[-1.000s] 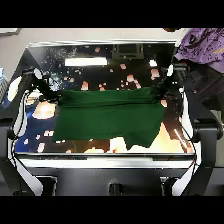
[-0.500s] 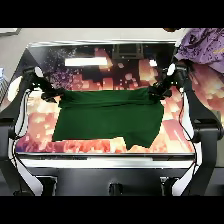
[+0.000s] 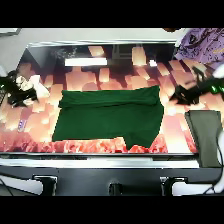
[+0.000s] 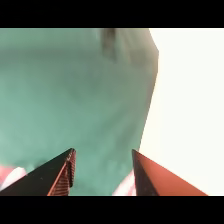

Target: Fold the clothes and pants, and hang the long-sleeved shirts on hangers.

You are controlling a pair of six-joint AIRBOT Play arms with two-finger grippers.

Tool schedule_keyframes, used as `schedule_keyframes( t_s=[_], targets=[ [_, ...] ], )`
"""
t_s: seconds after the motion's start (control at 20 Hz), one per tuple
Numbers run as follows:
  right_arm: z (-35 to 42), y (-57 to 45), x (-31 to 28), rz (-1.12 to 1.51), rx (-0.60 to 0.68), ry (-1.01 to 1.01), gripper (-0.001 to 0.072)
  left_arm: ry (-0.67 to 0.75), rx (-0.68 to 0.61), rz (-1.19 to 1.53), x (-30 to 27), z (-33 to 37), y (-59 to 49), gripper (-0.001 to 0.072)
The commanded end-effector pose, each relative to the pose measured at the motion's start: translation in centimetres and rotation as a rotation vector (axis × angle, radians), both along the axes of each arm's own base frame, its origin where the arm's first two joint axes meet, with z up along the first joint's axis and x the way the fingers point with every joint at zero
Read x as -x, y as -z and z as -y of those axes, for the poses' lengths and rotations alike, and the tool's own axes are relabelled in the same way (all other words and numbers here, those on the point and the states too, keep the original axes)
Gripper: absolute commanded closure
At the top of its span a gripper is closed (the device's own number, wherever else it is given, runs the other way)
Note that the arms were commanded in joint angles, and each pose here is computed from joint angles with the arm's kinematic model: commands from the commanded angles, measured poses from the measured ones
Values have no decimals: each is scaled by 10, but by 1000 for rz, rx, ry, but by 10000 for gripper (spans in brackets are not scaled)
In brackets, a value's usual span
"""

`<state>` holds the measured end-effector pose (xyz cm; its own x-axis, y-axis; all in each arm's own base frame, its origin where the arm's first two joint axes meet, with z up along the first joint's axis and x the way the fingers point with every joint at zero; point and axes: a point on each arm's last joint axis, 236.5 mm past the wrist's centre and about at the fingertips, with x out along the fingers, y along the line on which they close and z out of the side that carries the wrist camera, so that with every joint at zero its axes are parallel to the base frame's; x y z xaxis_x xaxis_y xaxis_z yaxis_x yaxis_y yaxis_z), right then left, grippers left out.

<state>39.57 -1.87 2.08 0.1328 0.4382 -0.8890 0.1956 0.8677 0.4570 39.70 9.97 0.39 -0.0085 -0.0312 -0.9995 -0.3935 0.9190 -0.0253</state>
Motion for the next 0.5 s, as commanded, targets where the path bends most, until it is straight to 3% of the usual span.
schedule_keyframes(
  t_s=[0.0, 0.25, 0.45],
  targets=[
    [-11, 34, 82, -64, -124, 86, 278, -101, 44, -7, 60, -6, 8, 91],
    [-69, 85, 160, -185, -283, 94, 279, -98, 61, -49, 92, 6, 25, 92],
    [-93, 105, 170, -186, -372, 172, 278, -96, 62, -55, 92, 6, 27, 92]
  ],
)
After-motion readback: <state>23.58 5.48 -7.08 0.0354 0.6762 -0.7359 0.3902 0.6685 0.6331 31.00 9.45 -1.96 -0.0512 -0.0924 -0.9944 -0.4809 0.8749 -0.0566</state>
